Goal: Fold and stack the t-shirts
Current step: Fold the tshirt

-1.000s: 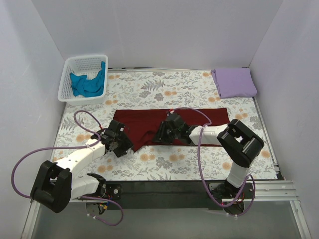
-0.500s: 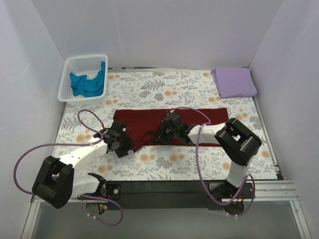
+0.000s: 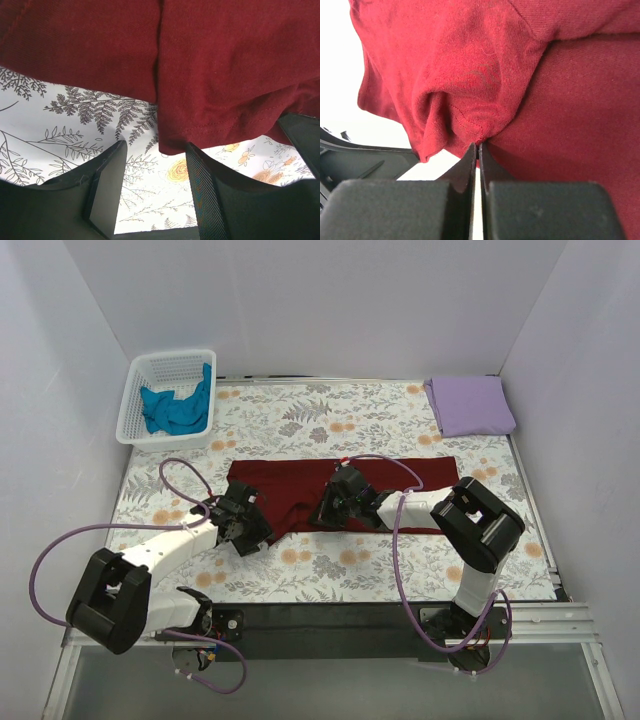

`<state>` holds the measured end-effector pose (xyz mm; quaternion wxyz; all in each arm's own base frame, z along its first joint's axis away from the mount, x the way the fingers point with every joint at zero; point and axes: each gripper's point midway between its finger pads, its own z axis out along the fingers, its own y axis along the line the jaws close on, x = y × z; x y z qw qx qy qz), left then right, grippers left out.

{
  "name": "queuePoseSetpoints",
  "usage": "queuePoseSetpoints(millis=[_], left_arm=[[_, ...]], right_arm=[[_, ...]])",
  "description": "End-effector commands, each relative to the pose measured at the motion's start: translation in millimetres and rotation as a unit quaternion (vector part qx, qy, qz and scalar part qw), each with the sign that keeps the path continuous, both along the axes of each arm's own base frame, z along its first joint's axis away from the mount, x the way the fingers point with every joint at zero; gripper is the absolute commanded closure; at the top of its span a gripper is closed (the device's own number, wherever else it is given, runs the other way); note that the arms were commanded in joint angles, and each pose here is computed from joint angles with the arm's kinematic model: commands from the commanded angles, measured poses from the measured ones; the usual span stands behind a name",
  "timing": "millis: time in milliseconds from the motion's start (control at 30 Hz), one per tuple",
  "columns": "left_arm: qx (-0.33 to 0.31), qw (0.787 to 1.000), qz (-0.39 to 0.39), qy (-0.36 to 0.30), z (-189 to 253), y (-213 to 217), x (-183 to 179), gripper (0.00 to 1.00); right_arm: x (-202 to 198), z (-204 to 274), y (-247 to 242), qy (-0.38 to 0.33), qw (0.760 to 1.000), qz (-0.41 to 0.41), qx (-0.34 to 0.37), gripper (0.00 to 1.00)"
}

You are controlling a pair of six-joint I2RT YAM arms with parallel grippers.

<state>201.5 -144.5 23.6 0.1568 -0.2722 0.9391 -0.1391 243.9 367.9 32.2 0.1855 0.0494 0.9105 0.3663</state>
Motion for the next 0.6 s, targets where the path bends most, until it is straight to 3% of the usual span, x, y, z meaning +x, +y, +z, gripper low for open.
queuePoseSetpoints(millis=[0, 200, 567], left_arm=[[0.0, 1.0, 0.003, -0.004, 3.2, -3.1, 5.7, 0.51], [0.003, 1.0, -0.003, 0.005, -0.5, -5.3, 5.8, 0.59], [-0.003, 1.0, -0.01, 0.011, -2.7, -10.4, 5.4, 0.66]], right_arm=[[7.3, 15.5, 1.1, -0.032, 0.999, 0.0, 0.011, 0.99], [5.9, 13.4, 1.7, -0.029, 0.999, 0.007, 0.011, 0.99], [6.2, 15.4, 5.7, -0.037, 0.999, 0.023, 0.012, 0.99]])
